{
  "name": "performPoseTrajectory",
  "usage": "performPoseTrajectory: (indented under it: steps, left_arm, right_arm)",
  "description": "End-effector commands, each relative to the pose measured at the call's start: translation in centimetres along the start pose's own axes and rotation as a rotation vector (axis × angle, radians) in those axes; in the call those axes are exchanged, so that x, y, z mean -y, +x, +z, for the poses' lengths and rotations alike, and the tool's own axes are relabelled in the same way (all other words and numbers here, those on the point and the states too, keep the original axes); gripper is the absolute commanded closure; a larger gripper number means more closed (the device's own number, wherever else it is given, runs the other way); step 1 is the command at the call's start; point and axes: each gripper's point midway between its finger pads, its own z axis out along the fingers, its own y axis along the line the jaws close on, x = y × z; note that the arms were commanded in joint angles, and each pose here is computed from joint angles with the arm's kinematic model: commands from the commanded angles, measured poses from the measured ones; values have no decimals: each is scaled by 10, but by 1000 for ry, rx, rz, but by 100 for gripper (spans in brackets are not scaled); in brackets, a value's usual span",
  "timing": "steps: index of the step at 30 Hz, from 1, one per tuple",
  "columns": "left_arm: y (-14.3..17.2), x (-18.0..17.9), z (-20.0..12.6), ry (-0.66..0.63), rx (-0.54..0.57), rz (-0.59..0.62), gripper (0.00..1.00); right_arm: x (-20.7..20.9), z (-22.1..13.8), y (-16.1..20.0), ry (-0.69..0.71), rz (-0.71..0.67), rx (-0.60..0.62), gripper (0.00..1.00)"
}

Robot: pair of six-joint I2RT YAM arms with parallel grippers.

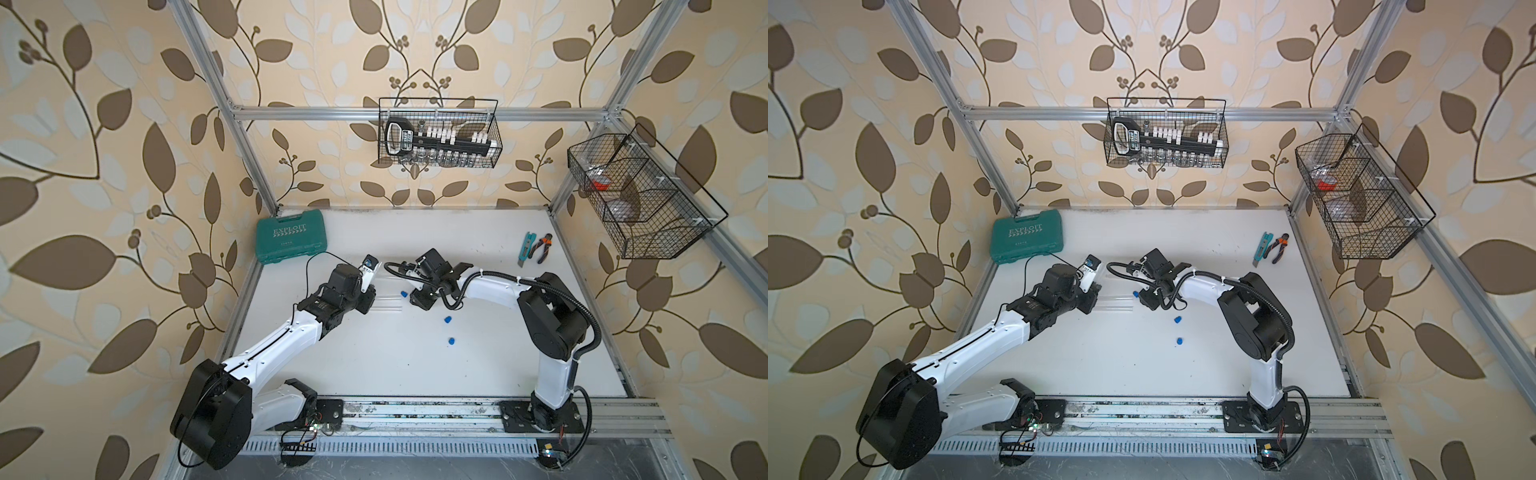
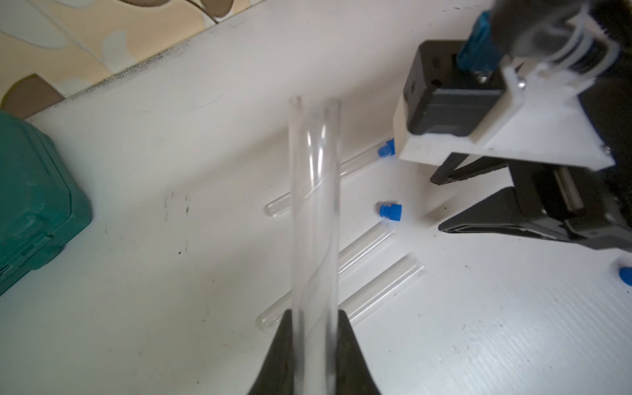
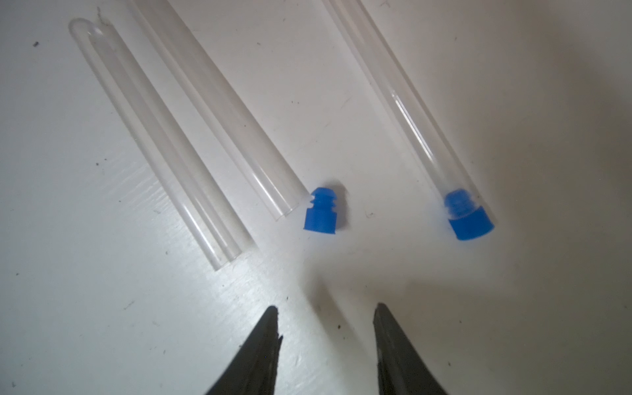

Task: Insert stoppers into test tubes
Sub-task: Pick up the stopper from the center of the board.

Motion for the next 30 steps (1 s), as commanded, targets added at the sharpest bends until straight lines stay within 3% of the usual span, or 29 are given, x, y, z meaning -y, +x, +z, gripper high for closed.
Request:
performPoseTrajectory:
  steps: [1,30]
  left_arm:
    - [-5,-11,-8,-40,40,-62,100]
    - [2,-19,-12,-53,40,-83,100]
  right_arm:
    - [-1,7,-18,2,-51,45,56]
    - [-9,43,-16,-47,-51,8,64]
